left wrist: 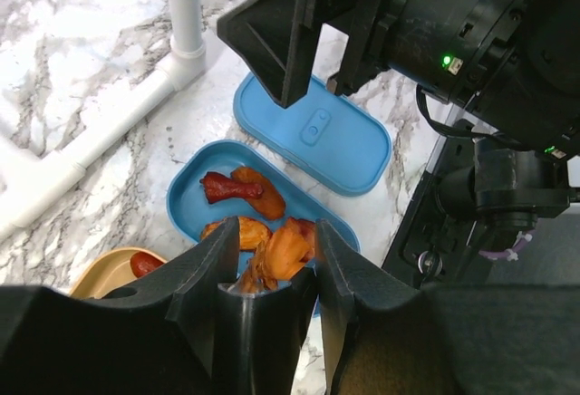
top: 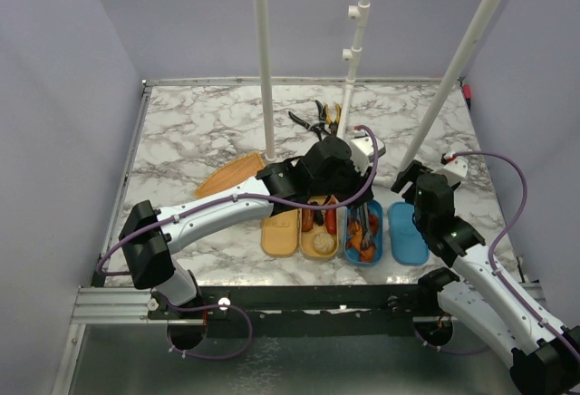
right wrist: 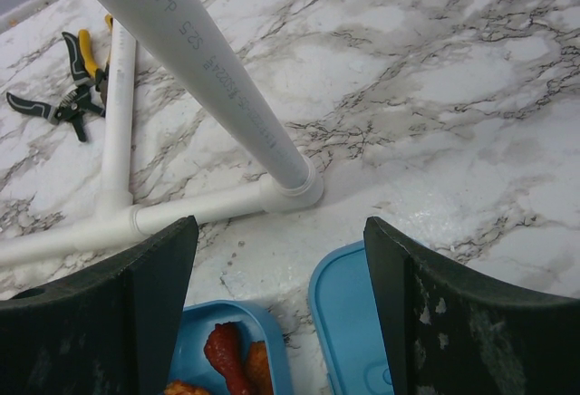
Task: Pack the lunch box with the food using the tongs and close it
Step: Place the fake food in the packing box, then place the clamp at the center of the board.
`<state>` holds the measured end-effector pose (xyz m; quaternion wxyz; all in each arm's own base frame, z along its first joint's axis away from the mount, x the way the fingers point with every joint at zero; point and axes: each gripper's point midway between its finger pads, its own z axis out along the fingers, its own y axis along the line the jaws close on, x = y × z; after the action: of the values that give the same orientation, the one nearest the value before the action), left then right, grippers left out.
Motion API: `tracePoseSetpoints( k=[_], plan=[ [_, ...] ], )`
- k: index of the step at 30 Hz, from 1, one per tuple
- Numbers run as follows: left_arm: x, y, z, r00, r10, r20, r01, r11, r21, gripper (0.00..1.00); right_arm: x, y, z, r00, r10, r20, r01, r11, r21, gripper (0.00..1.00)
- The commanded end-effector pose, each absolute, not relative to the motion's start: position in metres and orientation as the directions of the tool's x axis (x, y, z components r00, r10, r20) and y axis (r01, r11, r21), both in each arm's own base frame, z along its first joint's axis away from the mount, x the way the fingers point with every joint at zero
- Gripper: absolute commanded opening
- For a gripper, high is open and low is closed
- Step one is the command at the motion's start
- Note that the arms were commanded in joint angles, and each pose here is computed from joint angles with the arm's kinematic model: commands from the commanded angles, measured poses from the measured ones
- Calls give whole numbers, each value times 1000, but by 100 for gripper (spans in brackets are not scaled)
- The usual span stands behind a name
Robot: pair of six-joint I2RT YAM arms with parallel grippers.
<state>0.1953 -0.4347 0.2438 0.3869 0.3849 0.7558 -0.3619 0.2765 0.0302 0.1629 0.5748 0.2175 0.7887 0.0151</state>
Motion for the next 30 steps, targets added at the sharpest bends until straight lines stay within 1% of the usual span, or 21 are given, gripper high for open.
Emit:
tracePoseSetpoints(
  k=[1, 8, 11, 13, 16, 19, 24, 30],
  plan=[
    [217, -415, 294, -389, 208, -898, 830, 502, -243, 38, 274, 21, 169, -220, 354, -909, 357, 896, 262, 79],
    [226, -380, 326, -383, 152, -911, 809, 531, -252, 38, 274, 19, 170, -213, 350, -912, 360, 896, 260, 79],
    [239, -360, 334, -398, 139, -907, 785, 564, -258, 38, 274, 20, 169, -216, 354, -910, 359, 896, 263, 79],
    [254, -338, 332, -431, 143, -891, 750, 606, -266, 38, 274, 21, 169, -216, 355, -909, 356, 896, 265, 79],
    [279, -298, 313, -515, 170, -840, 679, 679, -279, 38, 274, 20, 169, -215, 354, -910, 356, 896, 264, 79],
    [297, -262, 296, -564, 192, -803, 623, 737, -262, 38, 275, 21, 169, -216, 354, -910, 354, 897, 265, 79],
    [317, -218, 301, -555, 169, -815, 557, 803, -213, 38, 274, 21, 168, -219, 351, -910, 355, 897, 261, 79],
    [326, -179, 310, -543, 152, -826, 496, 851, -170, 37, 275, 21, 169, -216, 351, -911, 354, 898, 262, 79]
  ],
)
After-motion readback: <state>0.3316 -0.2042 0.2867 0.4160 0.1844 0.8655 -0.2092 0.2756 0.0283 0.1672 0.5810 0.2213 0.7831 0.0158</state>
